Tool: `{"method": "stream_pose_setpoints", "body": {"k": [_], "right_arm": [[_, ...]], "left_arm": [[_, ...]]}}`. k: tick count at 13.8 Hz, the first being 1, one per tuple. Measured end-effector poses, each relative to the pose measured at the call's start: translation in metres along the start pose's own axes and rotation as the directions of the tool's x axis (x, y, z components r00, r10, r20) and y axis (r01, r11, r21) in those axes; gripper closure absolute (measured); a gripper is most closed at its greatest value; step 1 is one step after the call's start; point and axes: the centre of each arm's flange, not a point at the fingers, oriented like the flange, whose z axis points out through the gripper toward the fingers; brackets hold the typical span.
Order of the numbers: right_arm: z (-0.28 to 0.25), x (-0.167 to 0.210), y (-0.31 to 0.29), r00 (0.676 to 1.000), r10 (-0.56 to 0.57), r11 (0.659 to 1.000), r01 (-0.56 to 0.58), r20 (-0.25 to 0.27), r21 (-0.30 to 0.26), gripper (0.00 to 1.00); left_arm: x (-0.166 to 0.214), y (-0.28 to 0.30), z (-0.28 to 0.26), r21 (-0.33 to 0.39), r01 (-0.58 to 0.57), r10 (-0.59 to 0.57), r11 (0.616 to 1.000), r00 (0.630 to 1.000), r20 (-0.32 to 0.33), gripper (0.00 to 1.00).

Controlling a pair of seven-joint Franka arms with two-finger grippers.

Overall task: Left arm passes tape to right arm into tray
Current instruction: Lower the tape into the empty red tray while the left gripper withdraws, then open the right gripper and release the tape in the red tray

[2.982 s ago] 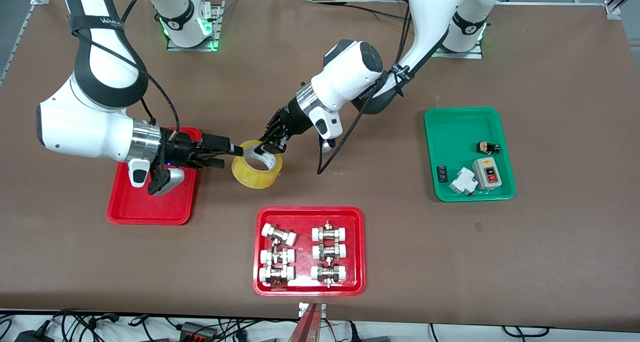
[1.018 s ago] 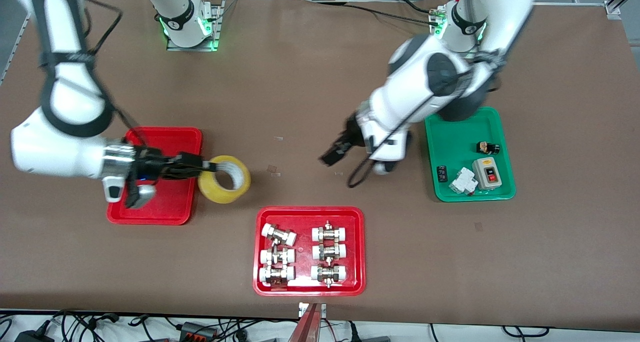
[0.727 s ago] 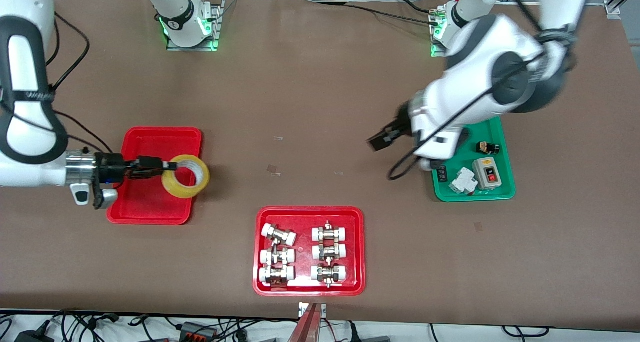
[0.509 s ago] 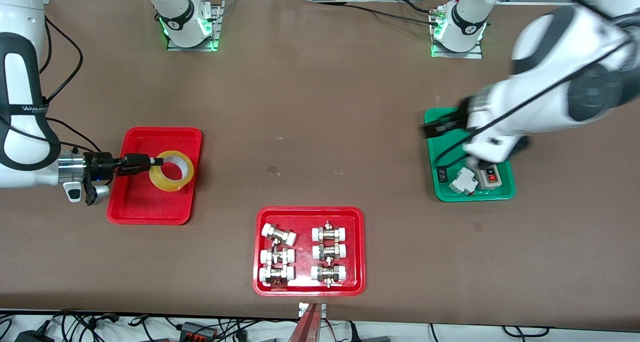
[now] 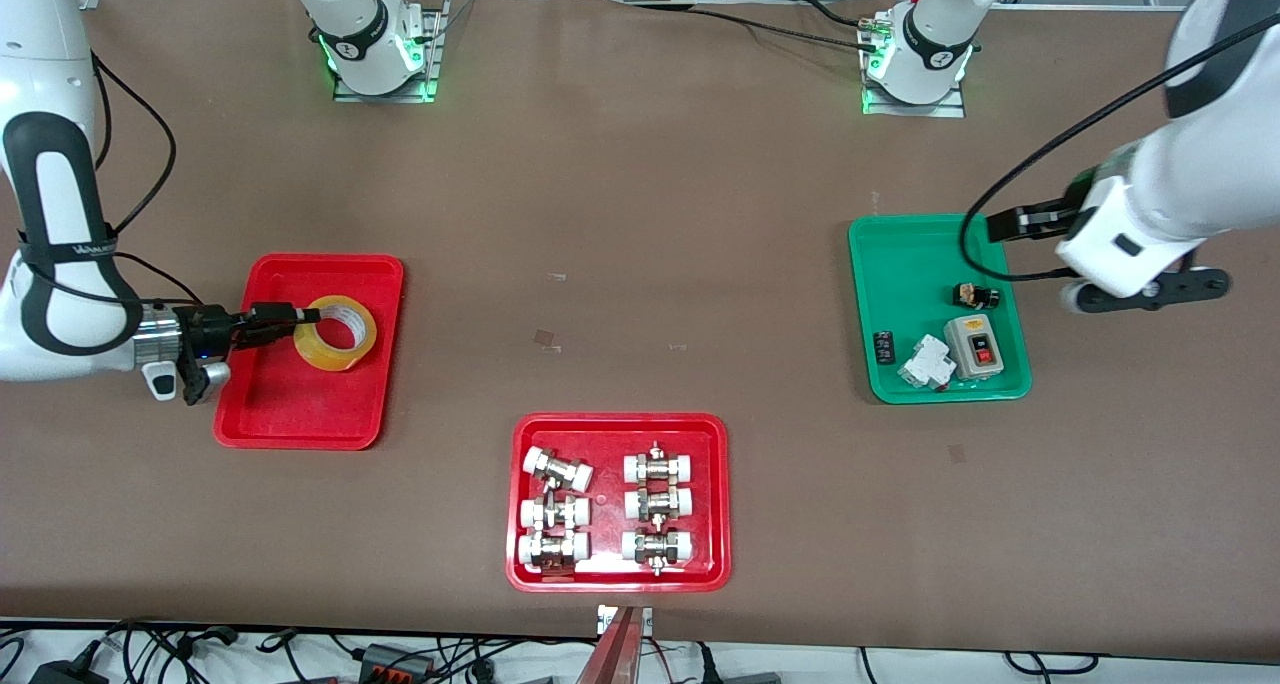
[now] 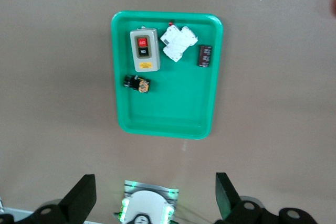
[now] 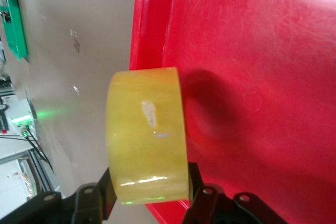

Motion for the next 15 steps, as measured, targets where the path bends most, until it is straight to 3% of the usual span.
{"method": "stream_pose_setpoints", "body": {"k": [2,4,7,10,13,15], "right_arm": [[-0.001,0.008,-0.002,0.999,-0.044,0.995,0.046,0.015,-0.087,0.21],[-0.001,0.022,-0.009,0.993,-0.106,0.969,0.115,0.053,-0.217,0.01],[-0.009,0.045,-0.044,0.975,-0.201,0.890,0.221,0.091,-0.399,0.00],[-0.035,0.048,-0.086,0.971,-0.223,0.815,0.235,0.088,-0.529,0.00],[-0.081,0.035,-0.146,0.990,-0.139,0.759,0.109,0.004,-0.642,0.00],[-0.103,0.014,-0.197,0.996,-0.065,0.744,0.006,-0.063,-0.668,0.00]], "left_arm": [[0.007,-0.021,0.004,-0.002,-0.040,0.039,0.999,0.998,-0.041,0.00],[0.003,-0.026,0.016,0.019,-0.045,0.046,0.999,0.996,-0.082,0.00],[-0.021,-0.020,0.024,0.029,-0.047,0.049,0.998,0.995,-0.091,0.00],[-0.030,-0.015,0.020,0.010,-0.055,0.055,0.998,0.993,-0.105,0.00],[-0.029,-0.008,0.022,0.000,-0.068,0.067,0.998,0.991,-0.116,0.00],[-0.029,-0.003,0.023,-0.005,-0.075,0.074,0.997,0.990,-0.116,0.00]]}}
